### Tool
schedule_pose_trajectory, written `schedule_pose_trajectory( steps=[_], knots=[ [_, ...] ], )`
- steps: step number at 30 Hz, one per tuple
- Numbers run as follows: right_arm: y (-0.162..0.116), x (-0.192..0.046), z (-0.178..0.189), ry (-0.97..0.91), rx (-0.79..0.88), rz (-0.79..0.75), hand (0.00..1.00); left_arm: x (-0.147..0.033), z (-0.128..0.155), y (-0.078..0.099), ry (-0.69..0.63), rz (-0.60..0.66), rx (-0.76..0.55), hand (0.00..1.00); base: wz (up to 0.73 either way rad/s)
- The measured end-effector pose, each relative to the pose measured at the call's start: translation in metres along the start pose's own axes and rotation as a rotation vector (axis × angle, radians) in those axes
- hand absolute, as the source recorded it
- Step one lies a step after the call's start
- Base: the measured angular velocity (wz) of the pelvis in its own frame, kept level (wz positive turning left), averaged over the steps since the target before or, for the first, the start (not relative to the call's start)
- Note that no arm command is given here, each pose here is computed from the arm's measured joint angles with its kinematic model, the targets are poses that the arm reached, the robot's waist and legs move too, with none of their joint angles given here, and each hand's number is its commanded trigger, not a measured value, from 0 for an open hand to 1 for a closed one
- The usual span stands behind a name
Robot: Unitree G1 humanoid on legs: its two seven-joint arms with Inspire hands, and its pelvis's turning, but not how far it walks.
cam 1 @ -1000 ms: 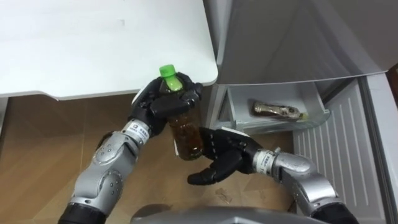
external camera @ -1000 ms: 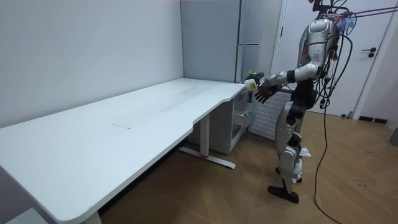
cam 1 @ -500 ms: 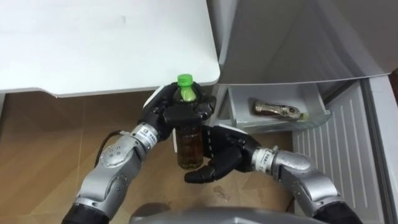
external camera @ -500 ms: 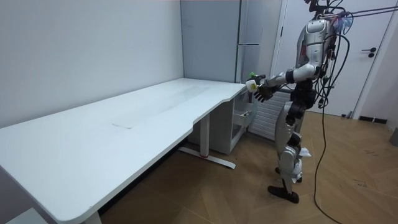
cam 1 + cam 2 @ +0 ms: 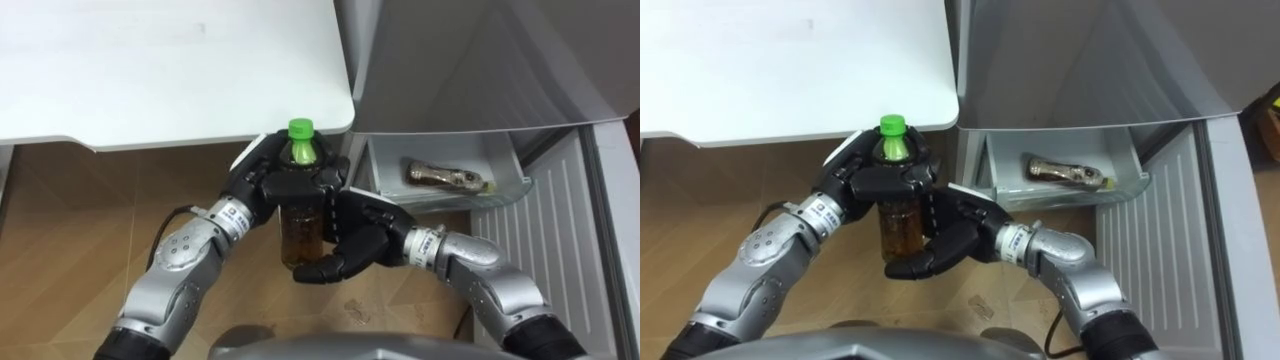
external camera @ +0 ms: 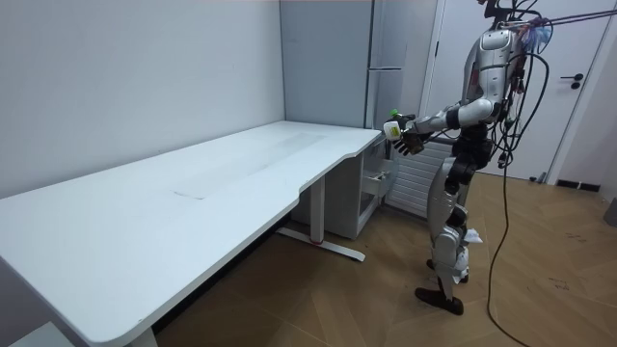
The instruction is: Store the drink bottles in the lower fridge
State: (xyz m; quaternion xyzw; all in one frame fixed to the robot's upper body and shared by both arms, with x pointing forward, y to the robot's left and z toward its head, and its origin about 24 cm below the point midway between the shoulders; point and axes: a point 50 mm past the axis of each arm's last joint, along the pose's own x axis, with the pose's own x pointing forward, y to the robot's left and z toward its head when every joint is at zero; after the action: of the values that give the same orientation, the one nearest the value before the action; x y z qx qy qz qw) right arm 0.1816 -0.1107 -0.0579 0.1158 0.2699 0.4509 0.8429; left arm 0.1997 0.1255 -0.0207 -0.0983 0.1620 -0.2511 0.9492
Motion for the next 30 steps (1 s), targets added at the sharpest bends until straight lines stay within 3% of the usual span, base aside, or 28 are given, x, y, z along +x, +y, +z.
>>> schedule_pose_trajectory(
  steps=[1, 2, 24, 25, 26, 27, 28, 30],
  knots=[
    [0.000, 0.000, -0.001, 0.002, 0.001, 0.000, 0.71, 0.000, 0.000, 0.000, 0.003, -0.001, 0.005, 1.00, 0.00],
    [0.001, 0.001, -0.001, 0.006, 0.001, -0.002, 1.00, -0.001, 0.000, 0.000, 0.007, -0.003, 0.015, 1.00, 0.00],
    [0.000, 0.002, -0.004, 0.006, 0.020, -0.091, 1.00, 0.004, -0.004, -0.018, -0.009, -0.085, -0.039, 1.00, 0.00],
    [0.000, 0.002, -0.004, 0.004, 0.022, -0.090, 1.00, 0.004, -0.004, -0.018, -0.010, -0.085, -0.040, 0.71, 0.00],
    [0.000, 0.002, -0.004, 0.003, 0.026, -0.090, 1.00, 0.004, -0.004, -0.018, -0.011, -0.087, -0.041, 0.57, 0.00],
    [0.000, 0.002, -0.004, 0.000, 0.032, -0.089, 1.00, 0.005, -0.003, -0.019, -0.015, -0.089, -0.043, 0.10, 0.00],
    [0.000, 0.002, -0.004, -0.002, 0.035, -0.088, 1.00, 0.005, -0.003, -0.019, -0.016, -0.090, -0.043, 0.00, 0.00],
    [0.000, 0.002, -0.004, -0.006, 0.042, -0.087, 1.00, 0.006, -0.003, -0.020, -0.021, -0.094, -0.042, 0.00, 0.00]
  ],
)
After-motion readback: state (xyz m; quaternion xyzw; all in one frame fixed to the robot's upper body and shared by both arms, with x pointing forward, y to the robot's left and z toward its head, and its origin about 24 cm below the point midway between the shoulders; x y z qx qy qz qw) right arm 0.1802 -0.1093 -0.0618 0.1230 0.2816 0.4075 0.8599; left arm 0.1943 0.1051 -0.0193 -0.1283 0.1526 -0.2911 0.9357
